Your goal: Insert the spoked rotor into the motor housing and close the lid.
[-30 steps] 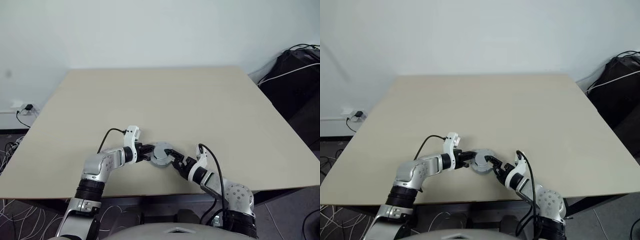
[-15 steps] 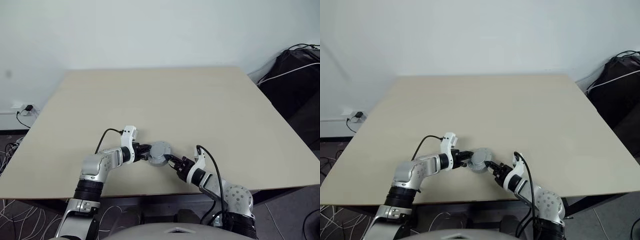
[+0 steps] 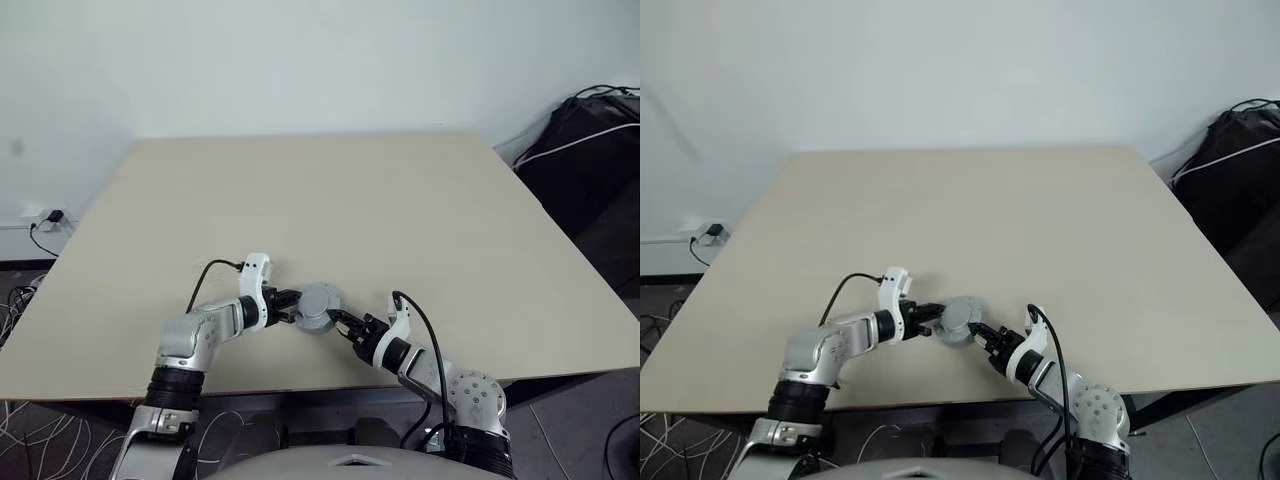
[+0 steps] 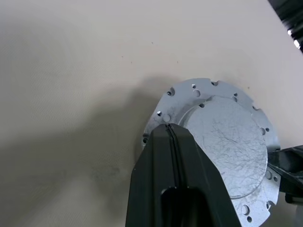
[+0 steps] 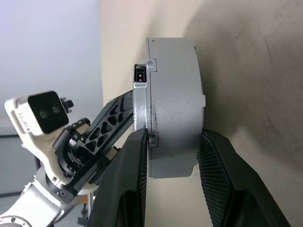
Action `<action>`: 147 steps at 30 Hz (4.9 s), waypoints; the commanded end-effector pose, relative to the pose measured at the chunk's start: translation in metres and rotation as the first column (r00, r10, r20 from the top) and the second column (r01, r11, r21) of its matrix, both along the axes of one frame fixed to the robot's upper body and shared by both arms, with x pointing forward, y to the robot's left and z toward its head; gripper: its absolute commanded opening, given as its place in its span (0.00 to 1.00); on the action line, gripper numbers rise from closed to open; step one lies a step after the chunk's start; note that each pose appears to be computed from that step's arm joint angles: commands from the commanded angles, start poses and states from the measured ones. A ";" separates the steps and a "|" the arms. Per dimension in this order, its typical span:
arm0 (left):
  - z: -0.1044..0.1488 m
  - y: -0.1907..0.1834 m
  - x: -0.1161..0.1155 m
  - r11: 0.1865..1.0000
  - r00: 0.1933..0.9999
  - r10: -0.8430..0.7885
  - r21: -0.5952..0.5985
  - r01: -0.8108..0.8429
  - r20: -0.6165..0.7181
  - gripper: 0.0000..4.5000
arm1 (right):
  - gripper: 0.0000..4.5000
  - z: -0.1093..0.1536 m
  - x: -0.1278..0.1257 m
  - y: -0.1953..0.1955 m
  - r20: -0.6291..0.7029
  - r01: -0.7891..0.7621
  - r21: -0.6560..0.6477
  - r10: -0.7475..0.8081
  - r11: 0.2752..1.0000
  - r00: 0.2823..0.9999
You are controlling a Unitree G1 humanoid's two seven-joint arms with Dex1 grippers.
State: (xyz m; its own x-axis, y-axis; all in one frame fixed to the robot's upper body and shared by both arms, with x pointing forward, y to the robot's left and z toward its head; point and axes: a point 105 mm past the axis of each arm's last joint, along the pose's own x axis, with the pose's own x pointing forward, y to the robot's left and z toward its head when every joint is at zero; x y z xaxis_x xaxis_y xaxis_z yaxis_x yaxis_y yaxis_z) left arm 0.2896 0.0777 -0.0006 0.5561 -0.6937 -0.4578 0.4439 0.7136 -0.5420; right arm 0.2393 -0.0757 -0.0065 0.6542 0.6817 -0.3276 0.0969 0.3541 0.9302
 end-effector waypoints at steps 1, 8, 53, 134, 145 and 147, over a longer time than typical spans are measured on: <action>0.033 -0.019 0.004 0.993 0.988 0.019 -0.117 -0.001 0.153 0.00 | 0.27 0.011 0.004 0.015 0.032 0.010 0.049 -0.011 0.999 0.999; 0.050 0.008 0.003 0.961 0.937 0.235 -0.206 -0.185 0.257 0.00 | 0.27 0.011 0.008 0.008 0.035 0.055 0.055 -0.057 0.997 0.998; 0.040 0.025 -0.069 0.410 0.867 0.388 -0.784 -0.466 -0.313 0.99 | 0.27 0.077 0.002 0.034 0.175 -0.108 0.266 0.062 0.958 0.983; 0.042 0.122 0.039 0.409 0.611 0.767 -0.584 -0.701 -0.196 0.46 | 1.00 0.045 -0.025 -0.024 0.635 0.176 -0.751 0.621 0.637 0.459; 0.030 0.110 0.076 0.419 0.602 0.762 -0.528 -0.738 -0.237 0.46 | 1.00 0.043 -0.026 -0.021 0.660 0.183 -0.723 0.589 0.666 0.466; 0.029 0.107 0.081 0.425 0.609 0.756 -0.526 -0.736 -0.241 0.46 | 1.00 0.042 -0.027 -0.021 0.660 0.181 -0.722 0.586 0.668 0.470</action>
